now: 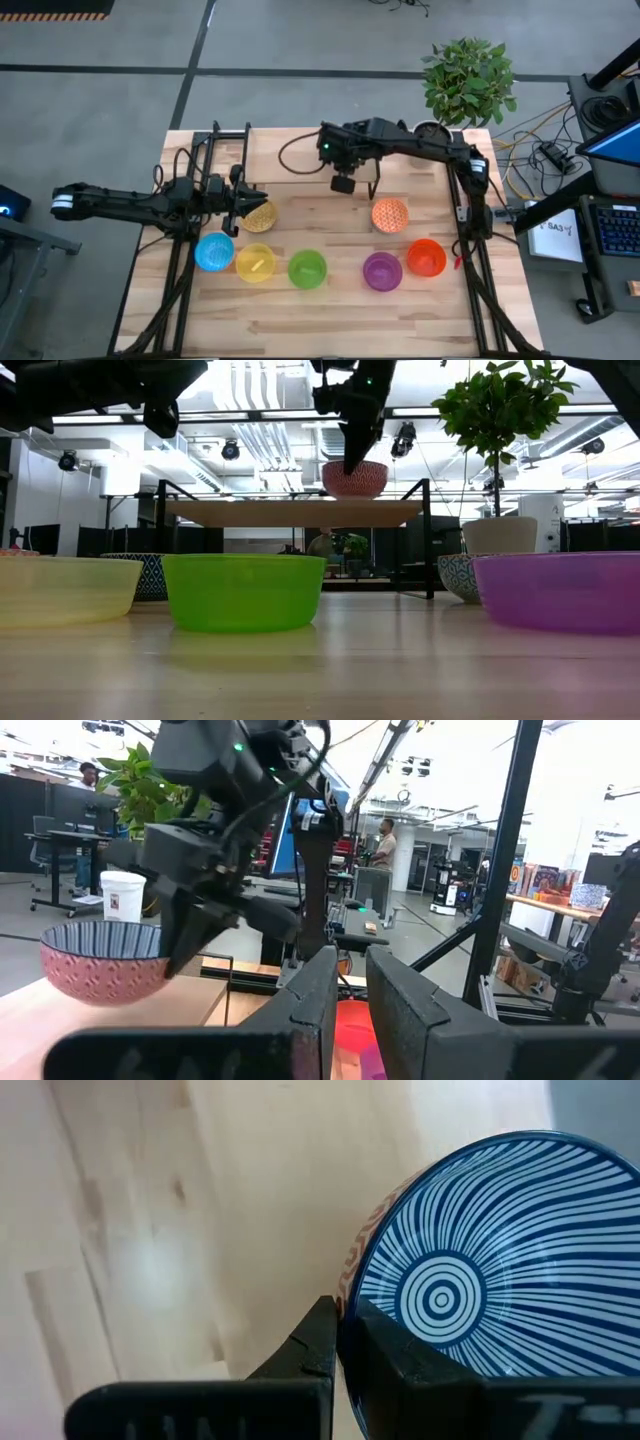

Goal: Place and stack bowls onto a shelf
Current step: Put the red bowl on the shelf, then put the yellow bowl on the shelf

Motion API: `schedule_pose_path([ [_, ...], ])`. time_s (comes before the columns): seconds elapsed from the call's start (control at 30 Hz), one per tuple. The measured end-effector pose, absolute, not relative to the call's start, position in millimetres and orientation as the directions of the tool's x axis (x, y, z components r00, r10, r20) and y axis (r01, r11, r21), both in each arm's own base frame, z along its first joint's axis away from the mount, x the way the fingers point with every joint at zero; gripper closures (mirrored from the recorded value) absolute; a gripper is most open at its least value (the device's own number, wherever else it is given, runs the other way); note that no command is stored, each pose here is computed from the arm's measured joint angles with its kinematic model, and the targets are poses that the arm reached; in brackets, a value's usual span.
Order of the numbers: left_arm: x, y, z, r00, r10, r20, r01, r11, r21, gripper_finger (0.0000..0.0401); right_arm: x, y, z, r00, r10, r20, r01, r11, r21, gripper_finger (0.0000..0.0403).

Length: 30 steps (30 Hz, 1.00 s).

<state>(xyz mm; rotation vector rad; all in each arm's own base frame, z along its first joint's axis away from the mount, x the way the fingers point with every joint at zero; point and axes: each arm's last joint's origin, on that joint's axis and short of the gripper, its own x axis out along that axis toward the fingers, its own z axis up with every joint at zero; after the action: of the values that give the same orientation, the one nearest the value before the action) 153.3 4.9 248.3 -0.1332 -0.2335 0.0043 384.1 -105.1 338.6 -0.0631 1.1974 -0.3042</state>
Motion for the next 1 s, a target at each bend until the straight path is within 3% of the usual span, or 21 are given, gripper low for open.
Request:
schedule_pose_path([
  [0.63, 153.2, 5.0, 248.3, 0.973, 0.022, 0.231, 0.008, 0.992, -0.129, 0.0361, 383.4, -111.0, 328.9, 0.300, -0.264, -0.917, 0.202, 0.957, -0.210, 0.0387],
  [1.0, 153.2, 4.9, 248.3, 0.973, 0.023, 0.231, 0.007, 0.992, -0.129, 0.0361, 383.2, -111.3, 325.9, 0.288, -0.272, -0.918, 0.194, 0.956, -0.223, 0.0292],
])
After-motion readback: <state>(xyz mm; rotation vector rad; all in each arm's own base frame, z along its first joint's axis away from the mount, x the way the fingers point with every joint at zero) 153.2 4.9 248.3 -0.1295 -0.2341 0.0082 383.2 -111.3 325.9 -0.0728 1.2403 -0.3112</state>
